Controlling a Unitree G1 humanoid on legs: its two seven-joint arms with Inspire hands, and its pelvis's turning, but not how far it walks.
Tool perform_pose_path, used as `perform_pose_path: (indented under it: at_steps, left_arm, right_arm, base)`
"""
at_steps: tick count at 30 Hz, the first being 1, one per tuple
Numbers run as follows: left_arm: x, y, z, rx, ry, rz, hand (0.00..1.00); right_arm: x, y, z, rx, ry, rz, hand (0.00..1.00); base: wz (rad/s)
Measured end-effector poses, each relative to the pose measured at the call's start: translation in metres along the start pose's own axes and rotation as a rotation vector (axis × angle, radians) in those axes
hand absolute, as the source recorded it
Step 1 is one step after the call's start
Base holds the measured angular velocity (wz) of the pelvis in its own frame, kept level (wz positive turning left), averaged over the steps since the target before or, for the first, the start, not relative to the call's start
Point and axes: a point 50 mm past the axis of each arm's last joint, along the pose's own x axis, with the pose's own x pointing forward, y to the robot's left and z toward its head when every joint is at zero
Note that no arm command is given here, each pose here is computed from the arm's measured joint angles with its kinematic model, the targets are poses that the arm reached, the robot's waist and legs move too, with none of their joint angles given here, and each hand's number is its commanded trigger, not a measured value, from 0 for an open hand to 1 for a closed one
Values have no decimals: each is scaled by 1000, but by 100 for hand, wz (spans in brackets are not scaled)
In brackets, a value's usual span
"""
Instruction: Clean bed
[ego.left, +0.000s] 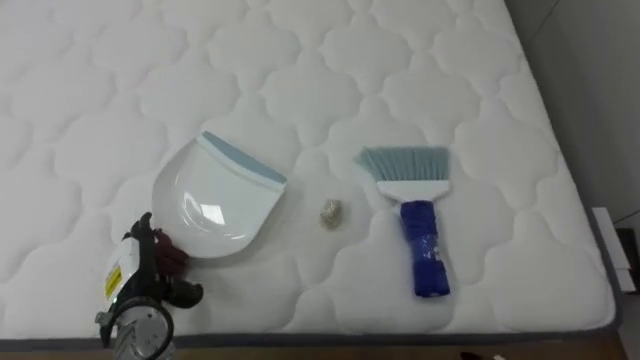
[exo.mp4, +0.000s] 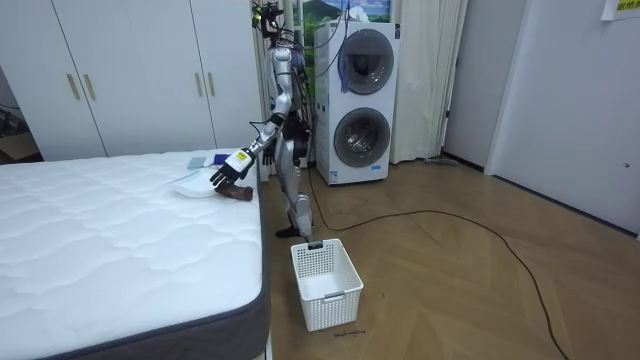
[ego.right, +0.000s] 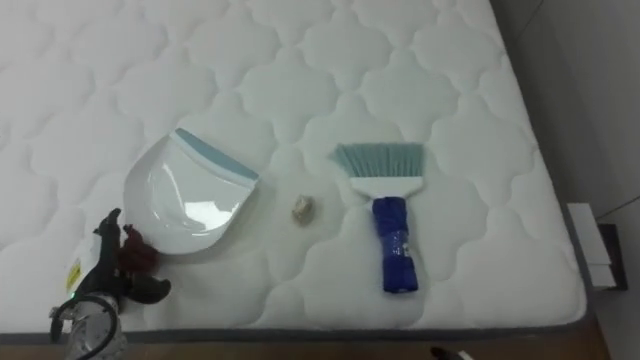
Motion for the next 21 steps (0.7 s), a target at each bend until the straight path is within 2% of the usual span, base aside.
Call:
perform_pose_path:
  at_steps: [10, 21]
  left_arm:
    - [3, 6, 1, -31, 14, 64, 0]
    - [3, 6, 1, -32, 13, 67, 0]
  right_arm:
    - [0, 1, -3, 29, 13, 18, 0]
    - [0, 1, -2, 28, 10, 18, 0]
  base:
    - [1]
    - [1]
